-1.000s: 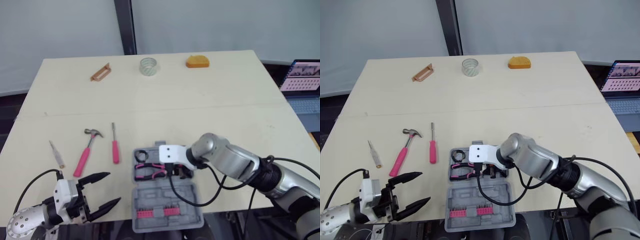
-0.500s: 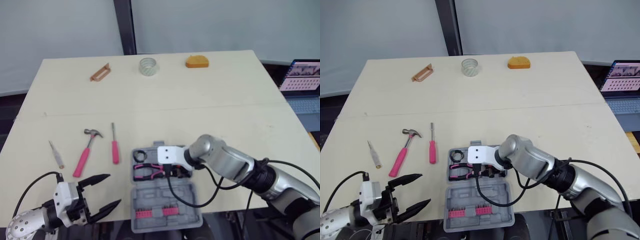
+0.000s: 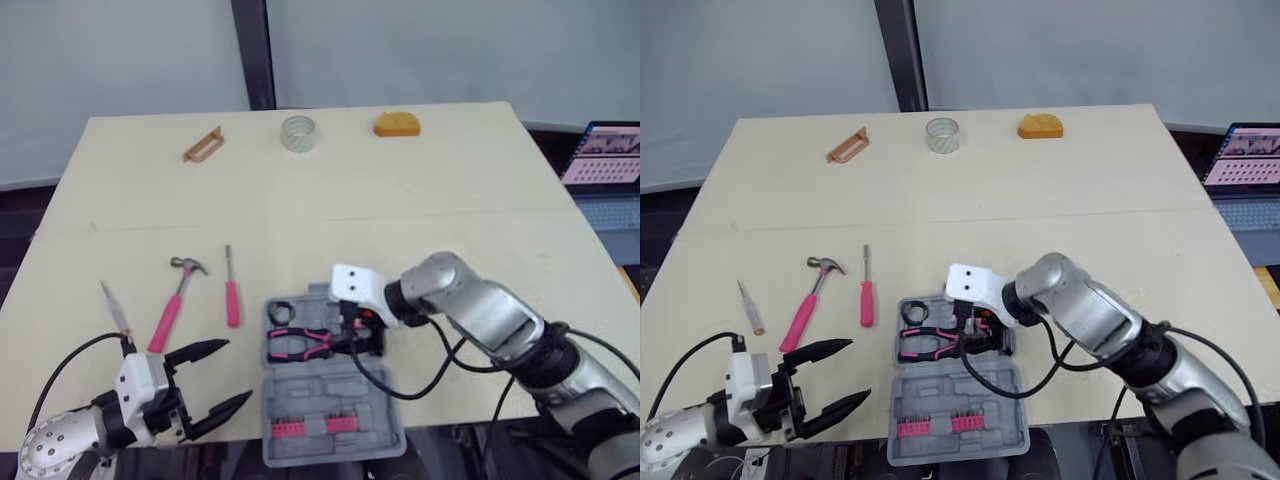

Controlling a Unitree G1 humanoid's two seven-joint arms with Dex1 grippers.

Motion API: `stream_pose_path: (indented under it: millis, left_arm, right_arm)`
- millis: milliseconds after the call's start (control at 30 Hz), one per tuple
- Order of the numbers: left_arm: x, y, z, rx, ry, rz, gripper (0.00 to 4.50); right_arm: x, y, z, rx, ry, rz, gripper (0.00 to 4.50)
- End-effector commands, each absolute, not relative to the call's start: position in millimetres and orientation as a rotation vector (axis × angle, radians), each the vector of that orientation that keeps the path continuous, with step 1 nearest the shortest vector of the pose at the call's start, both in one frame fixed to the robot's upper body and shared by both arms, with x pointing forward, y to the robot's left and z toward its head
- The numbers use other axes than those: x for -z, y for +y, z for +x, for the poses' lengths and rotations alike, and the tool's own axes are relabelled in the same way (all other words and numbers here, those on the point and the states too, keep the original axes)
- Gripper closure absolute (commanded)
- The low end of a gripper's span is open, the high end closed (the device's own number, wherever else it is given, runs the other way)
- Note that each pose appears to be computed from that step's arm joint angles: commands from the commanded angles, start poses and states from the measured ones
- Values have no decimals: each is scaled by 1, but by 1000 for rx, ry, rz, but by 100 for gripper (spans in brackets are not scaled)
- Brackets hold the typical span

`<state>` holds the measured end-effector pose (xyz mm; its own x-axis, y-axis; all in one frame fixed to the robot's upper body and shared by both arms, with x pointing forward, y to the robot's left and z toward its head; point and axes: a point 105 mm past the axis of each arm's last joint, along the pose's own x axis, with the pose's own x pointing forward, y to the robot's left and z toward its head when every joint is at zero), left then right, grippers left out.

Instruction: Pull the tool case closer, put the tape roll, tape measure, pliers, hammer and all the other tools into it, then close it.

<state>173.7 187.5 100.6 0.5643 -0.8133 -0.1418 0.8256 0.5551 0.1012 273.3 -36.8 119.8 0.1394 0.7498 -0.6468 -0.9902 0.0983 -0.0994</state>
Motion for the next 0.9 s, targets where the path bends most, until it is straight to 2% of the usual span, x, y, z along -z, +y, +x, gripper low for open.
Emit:
stream_pose_path:
  millis: [33, 133, 200, 233, 267, 433, 900]
  left_arm:
    - [-109, 183, 175, 987, 50, 173, 0]
    - [-108, 185, 175, 991, 52, 174, 0]
    - [-106, 186, 175, 993, 54, 174, 0]
    - [-105, 187, 175, 993, 55, 174, 0]
    - [-104, 188, 175, 993, 55, 173, 0]
    - [-98, 193, 173, 999, 62, 174, 0]
    - [-92, 198, 169, 997, 60, 183, 0]
  right_arm:
    - [-127, -39, 278, -1354, 409, -492, 183]
    - [-115, -41, 274, -1368, 422, -445, 319]
    - [-111, -37, 273, -1379, 389, -393, 427]
    - [-110, -35, 274, -1376, 366, -371, 449]
    - [-111, -33, 275, -1371, 323, -338, 449]
    - [-88, -36, 278, -1355, 330, -312, 449]
    - [-67, -35, 283, -1343, 321, -299, 449]
